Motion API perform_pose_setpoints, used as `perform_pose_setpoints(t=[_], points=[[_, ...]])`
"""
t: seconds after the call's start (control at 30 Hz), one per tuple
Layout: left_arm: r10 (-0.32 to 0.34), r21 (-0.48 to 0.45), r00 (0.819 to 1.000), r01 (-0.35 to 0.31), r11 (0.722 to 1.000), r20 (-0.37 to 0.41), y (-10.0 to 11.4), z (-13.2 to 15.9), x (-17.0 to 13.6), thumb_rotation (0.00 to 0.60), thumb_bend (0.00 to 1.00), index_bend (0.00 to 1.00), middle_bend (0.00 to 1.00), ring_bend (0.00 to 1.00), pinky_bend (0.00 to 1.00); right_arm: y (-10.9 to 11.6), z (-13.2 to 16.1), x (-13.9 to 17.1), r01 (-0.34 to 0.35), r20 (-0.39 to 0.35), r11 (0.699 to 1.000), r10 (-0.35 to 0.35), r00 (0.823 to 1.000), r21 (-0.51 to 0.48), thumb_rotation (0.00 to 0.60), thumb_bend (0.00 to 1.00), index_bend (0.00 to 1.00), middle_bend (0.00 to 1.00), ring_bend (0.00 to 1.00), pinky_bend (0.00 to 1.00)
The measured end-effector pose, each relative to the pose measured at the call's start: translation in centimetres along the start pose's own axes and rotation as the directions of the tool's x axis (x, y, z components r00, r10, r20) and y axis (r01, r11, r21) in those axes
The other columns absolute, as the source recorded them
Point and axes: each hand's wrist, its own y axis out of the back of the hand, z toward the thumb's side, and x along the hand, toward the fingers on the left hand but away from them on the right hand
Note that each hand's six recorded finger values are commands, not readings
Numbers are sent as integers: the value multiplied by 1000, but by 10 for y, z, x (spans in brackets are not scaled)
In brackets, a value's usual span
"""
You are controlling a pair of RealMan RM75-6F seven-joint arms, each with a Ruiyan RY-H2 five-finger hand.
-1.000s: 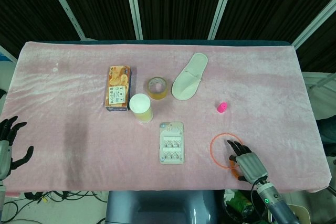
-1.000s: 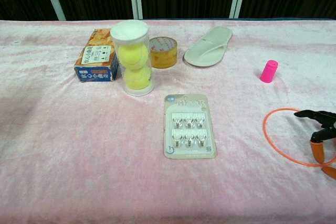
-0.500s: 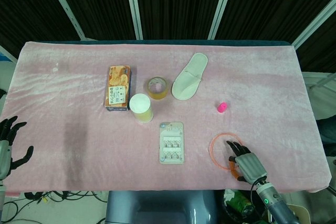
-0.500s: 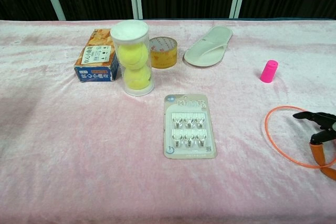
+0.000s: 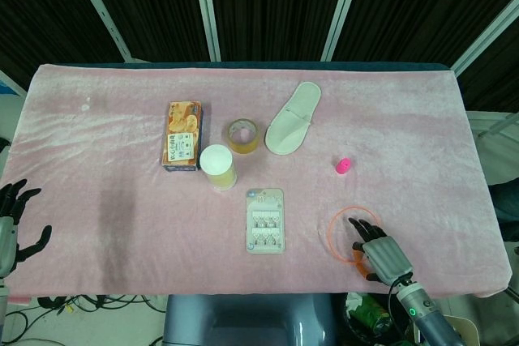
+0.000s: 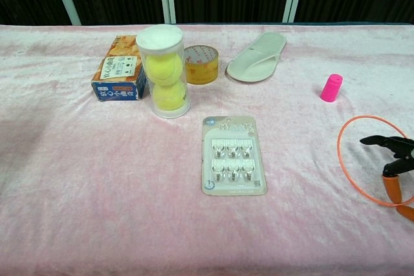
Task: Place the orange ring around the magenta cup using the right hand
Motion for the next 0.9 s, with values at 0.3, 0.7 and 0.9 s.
perform_pose_setpoints(t=[0.3,0.7,0.9], points=[[0,-2,1000,0,1000,0,0,0,0,600,339,195,65,0,0,10,-3,2,-16,1,1000,16,1000,1,600,393,661,0,2,161],[2,-3,1000,-2,1000,1,0,1,1,600,339,195,65,0,0,72,-40,-18,-12,72,999,9,997,43,600,393,660,0,2,160],[4,-2,1000,-4,1000,1,0,1,0,600,339,194,66,0,0,99,-54,-42,-41,119,999,38,992,24,600,393,661,0,2,160]])
